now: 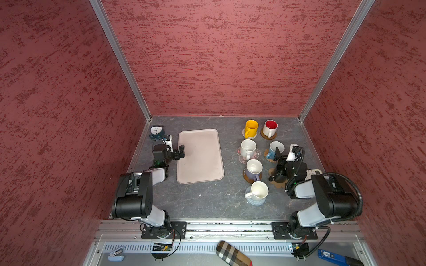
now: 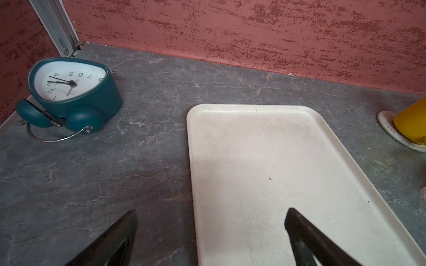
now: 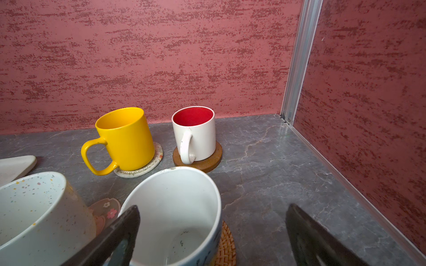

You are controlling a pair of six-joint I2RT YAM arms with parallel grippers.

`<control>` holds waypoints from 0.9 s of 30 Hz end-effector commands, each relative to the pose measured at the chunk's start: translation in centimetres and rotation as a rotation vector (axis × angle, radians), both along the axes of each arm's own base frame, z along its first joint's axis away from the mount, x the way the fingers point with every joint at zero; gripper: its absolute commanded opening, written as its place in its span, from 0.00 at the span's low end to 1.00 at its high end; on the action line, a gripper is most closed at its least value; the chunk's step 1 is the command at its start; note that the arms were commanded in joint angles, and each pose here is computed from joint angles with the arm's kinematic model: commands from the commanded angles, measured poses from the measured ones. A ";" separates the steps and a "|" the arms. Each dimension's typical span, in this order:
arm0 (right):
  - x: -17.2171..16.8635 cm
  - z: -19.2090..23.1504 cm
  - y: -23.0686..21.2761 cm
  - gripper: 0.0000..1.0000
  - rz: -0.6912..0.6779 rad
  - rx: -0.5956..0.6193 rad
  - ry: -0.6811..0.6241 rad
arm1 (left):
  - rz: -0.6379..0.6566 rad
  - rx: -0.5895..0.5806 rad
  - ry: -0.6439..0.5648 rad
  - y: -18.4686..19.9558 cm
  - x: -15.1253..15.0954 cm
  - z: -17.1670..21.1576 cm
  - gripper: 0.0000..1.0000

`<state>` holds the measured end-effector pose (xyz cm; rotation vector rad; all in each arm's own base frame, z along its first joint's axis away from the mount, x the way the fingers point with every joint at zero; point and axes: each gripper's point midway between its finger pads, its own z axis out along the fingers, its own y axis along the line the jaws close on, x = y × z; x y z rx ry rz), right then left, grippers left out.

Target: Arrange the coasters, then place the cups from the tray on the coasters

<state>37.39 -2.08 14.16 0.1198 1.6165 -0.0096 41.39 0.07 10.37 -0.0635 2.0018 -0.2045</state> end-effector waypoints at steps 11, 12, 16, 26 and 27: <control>0.6 -0.3 -1.0 0.99 -0.052 0.002 0.022 | 0.007 0.087 -0.167 -0.7 -1.3 1.3 1.00; 0.7 -0.4 -1.2 0.99 -0.067 0.008 0.028 | 0.015 0.087 -0.180 -0.6 -1.4 1.4 1.00; 0.9 -0.5 -1.6 0.99 -0.086 0.013 0.038 | 0.036 0.101 -0.191 -0.5 -1.6 1.2 0.99; 1.3 -0.7 -1.6 0.99 -0.088 0.016 0.057 | 0.074 0.098 -0.174 0.2 -1.3 1.0 1.00; 1.3 -0.7 -1.6 0.99 -0.088 0.015 0.058 | 0.075 0.099 -0.175 0.2 -1.3 1.0 1.00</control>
